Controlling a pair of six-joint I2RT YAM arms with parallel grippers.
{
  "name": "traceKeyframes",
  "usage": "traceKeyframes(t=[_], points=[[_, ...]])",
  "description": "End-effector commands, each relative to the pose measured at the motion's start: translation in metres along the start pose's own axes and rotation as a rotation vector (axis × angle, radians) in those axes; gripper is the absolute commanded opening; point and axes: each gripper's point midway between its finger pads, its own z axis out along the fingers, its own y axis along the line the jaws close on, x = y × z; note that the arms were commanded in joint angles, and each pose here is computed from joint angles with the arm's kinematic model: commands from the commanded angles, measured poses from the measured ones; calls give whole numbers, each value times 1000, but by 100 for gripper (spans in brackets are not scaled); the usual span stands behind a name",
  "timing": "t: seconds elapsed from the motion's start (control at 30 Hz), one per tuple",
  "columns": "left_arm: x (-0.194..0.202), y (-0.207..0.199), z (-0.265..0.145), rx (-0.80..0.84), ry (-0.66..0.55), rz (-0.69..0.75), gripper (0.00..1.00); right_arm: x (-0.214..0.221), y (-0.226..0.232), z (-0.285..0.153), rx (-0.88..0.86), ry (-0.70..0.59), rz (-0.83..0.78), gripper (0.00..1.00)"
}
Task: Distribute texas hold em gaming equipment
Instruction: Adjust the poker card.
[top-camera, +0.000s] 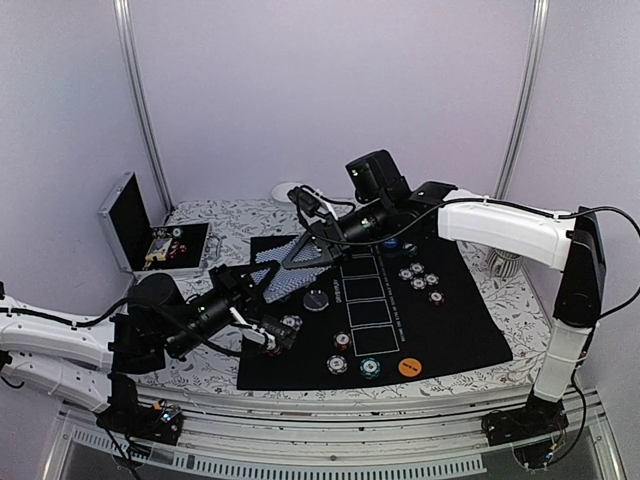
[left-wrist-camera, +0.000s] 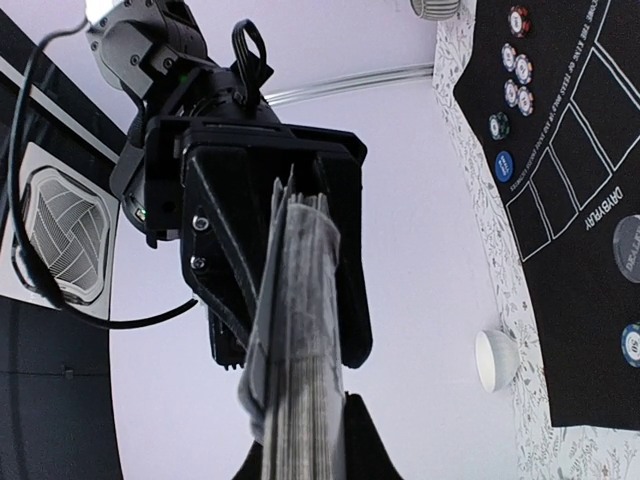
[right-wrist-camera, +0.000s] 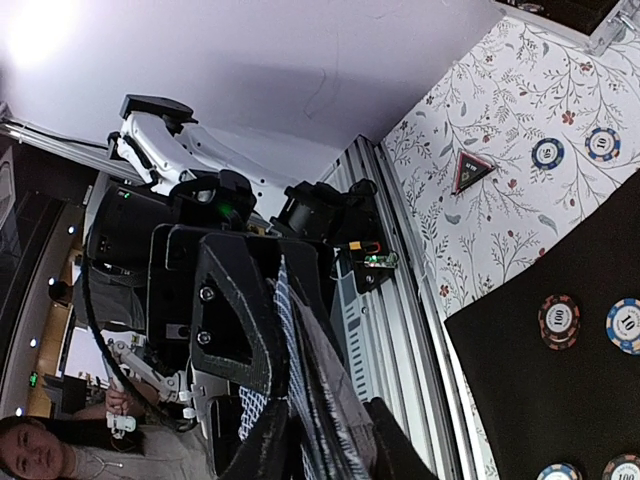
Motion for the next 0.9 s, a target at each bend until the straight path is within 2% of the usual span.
traceKeyframes(t=[0.0,0.13,0.3,0.33,0.4,0.47,0.5,0.53,0.63,0.77,0.87], points=[[8,20,-2,-72,44,-40,0,8,-2,8,-52,44,19,22],[13,18,-1,-70,70,-44,0,11,-4,9,-64,53,30,4],[15,20,0,-80,82,-60,2,11,-3,10,-73,49,28,2],[15,21,0,-85,85,-74,14,10,-3,9,-69,44,28,2],[16,23,0,-90,86,-122,44,7,-5,8,-61,30,28,2],[15,21,3,-60,82,-250,67,3,-7,3,-51,5,30,2],[12,14,5,-10,75,-343,85,0,-9,1,-43,-13,33,2],[4,-5,6,104,55,-424,97,-4,-10,-2,-38,-34,28,2],[-16,-20,1,288,12,-752,98,-10,-18,-7,-12,-75,49,2],[-44,-22,-11,500,-80,-1041,98,-15,-25,-6,20,-101,66,2],[-45,-10,-7,611,-100,-1235,98,-16,-29,-3,31,-104,70,2]])
